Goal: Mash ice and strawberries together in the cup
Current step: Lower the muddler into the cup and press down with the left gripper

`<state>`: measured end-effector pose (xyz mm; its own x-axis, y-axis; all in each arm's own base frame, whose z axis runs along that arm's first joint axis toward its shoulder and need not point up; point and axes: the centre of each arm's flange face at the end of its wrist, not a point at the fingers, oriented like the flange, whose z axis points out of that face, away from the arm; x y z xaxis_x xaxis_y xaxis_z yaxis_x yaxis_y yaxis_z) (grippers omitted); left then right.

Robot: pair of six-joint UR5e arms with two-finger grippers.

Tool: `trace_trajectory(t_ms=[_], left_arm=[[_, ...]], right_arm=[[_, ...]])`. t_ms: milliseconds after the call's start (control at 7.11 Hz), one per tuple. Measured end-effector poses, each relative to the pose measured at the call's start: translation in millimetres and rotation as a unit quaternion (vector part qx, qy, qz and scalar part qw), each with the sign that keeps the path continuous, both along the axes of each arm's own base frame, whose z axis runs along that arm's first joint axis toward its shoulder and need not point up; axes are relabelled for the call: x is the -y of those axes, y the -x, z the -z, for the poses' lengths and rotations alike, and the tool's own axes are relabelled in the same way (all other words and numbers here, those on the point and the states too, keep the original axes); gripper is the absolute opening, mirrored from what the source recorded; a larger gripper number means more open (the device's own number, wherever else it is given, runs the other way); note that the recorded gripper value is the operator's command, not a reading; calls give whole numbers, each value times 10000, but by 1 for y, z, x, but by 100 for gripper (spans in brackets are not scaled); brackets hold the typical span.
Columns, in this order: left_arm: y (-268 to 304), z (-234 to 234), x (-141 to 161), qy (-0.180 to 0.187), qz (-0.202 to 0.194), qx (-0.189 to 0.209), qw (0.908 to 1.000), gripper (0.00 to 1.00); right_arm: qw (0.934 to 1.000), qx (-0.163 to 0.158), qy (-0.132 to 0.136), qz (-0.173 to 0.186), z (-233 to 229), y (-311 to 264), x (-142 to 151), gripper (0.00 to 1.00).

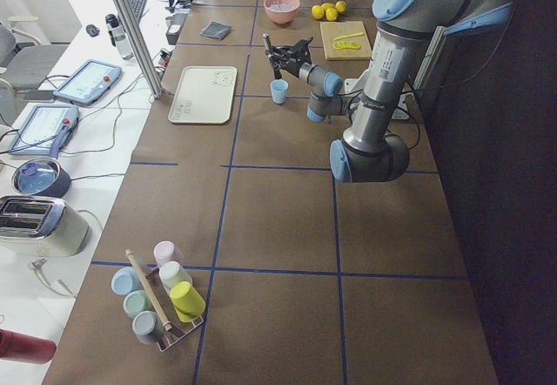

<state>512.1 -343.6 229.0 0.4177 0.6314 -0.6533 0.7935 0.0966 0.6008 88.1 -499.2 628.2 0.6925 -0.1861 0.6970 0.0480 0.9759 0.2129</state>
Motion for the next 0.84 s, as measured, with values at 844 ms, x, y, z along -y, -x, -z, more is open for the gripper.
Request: trace_trajectory(t_ms=[844], left_arm=[[-25, -13, 7, 96, -8, 171, 9998, 0]], right_arm=[[10000, -5, -6, -5, 0, 0, 0, 100]])
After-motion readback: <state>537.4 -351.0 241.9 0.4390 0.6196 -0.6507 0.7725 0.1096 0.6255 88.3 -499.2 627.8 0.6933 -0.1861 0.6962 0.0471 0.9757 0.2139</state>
